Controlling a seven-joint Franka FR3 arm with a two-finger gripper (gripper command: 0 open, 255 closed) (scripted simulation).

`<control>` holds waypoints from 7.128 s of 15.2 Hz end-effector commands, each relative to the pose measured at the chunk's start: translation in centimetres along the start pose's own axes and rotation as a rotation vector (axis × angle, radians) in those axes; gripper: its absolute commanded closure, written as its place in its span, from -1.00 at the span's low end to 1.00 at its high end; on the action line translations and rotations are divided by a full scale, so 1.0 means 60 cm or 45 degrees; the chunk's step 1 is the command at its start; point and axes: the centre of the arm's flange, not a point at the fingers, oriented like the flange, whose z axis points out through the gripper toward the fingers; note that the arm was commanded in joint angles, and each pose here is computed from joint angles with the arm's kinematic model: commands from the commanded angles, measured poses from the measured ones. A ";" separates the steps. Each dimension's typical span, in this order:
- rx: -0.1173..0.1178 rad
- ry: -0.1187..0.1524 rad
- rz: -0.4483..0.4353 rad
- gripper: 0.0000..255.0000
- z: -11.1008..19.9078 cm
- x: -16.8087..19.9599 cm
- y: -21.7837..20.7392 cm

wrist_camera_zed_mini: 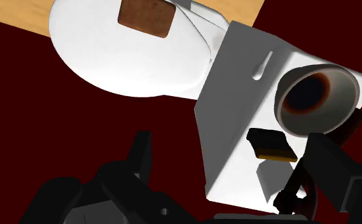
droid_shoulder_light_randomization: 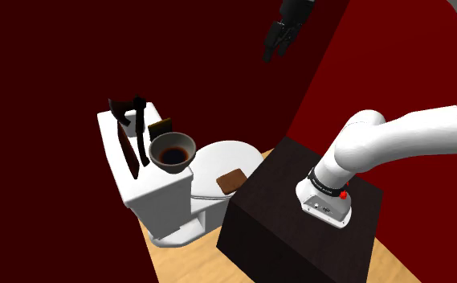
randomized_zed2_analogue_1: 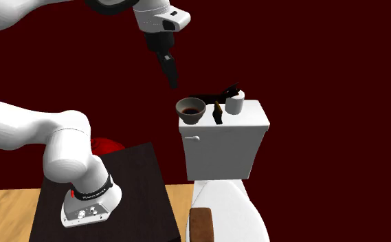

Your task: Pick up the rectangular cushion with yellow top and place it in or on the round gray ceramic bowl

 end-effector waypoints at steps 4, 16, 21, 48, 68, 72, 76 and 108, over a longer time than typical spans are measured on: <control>0.001 -0.021 -0.093 -1.00 0.041 0.054 -0.014; 0.006 -0.104 -0.463 -1.00 0.211 0.252 -0.106; 0.008 -0.138 -0.617 -1.00 0.285 0.321 -0.161; 0.016 -0.274 -1.222 -1.00 0.650 0.485 -0.435; 0.016 -0.274 -1.222 1.00 0.638 0.487 -0.435; 0.016 -0.274 -1.222 1.00 0.603 0.492 -0.437; 0.016 -0.274 -1.222 1.00 0.568 0.497 -0.439; 0.016 -0.274 -1.222 1.00 0.298 0.358 -0.520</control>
